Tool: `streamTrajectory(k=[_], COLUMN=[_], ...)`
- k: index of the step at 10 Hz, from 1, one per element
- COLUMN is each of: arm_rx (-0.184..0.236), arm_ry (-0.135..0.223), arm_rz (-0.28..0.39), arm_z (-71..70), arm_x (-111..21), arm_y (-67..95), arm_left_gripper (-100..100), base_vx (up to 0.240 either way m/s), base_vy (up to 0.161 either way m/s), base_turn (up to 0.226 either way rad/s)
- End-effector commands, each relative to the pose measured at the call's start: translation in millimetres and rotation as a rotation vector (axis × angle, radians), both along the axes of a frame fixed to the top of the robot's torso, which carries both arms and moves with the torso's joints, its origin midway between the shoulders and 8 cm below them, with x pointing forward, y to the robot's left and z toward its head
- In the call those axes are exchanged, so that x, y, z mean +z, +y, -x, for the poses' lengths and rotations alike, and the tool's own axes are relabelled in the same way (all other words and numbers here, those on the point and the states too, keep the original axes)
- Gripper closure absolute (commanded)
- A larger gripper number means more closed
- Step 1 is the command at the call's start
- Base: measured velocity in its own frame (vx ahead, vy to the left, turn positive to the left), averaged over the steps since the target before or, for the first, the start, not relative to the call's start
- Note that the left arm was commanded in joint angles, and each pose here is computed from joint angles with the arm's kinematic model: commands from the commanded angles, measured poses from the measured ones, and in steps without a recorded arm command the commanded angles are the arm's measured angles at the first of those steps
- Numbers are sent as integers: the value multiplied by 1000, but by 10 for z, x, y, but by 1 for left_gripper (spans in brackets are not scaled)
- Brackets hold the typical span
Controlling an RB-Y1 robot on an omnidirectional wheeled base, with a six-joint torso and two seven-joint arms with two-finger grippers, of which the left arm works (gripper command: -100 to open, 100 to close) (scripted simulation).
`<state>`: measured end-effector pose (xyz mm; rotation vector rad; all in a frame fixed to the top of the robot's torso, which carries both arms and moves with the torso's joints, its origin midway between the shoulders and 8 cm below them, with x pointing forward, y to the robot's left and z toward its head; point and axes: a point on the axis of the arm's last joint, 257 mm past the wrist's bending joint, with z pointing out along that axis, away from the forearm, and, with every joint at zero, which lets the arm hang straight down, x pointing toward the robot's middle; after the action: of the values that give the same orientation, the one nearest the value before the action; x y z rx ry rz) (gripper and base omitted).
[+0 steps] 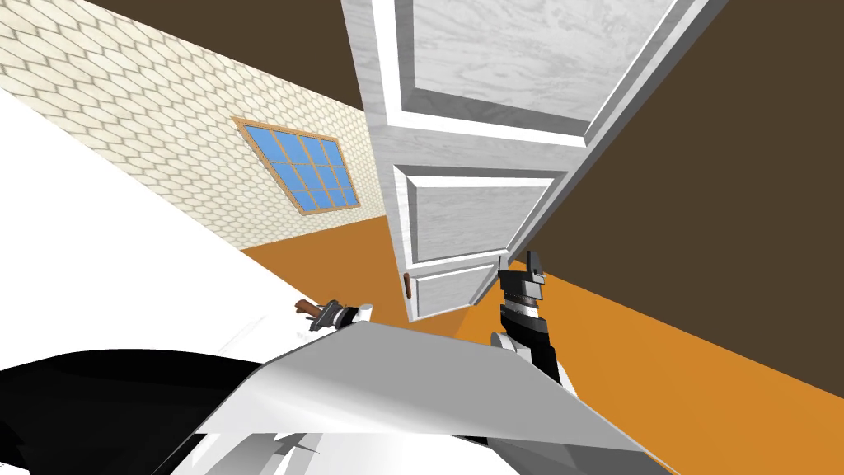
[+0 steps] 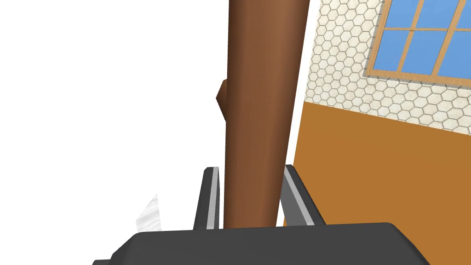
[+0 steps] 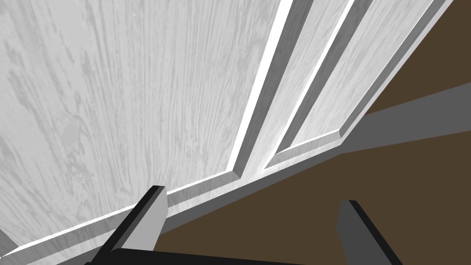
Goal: Push the door open
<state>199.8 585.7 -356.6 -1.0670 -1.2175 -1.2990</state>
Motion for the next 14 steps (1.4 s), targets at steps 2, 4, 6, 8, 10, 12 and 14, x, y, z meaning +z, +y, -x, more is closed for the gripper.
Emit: streamTrajectory(k=[2, 4, 6, 8, 10, 12, 14], arm_rx=[69, 117, 165, 209, 253, 292, 346], arm_ry=[2, 3, 5, 8, 12, 18, 27], arm_rz=[-17, -9, -1, 10, 21, 34, 54], arm_z=[229, 329, 426, 516, 602, 680, 783], arm_x=[36, 11, -17, -50, -85, -122, -177], arm_y=[53, 16, -29, -86, -151, -222, -337], arm_left_gripper=[100, 100, 100, 100, 100, 100, 100], base_vx=[16, 11, 2, 3, 10, -1, -8], base_vy=[95, 79, 100, 104, 110, 91, 147], base_turn=[-60, -71, -100, -86, -77, -62, -128])
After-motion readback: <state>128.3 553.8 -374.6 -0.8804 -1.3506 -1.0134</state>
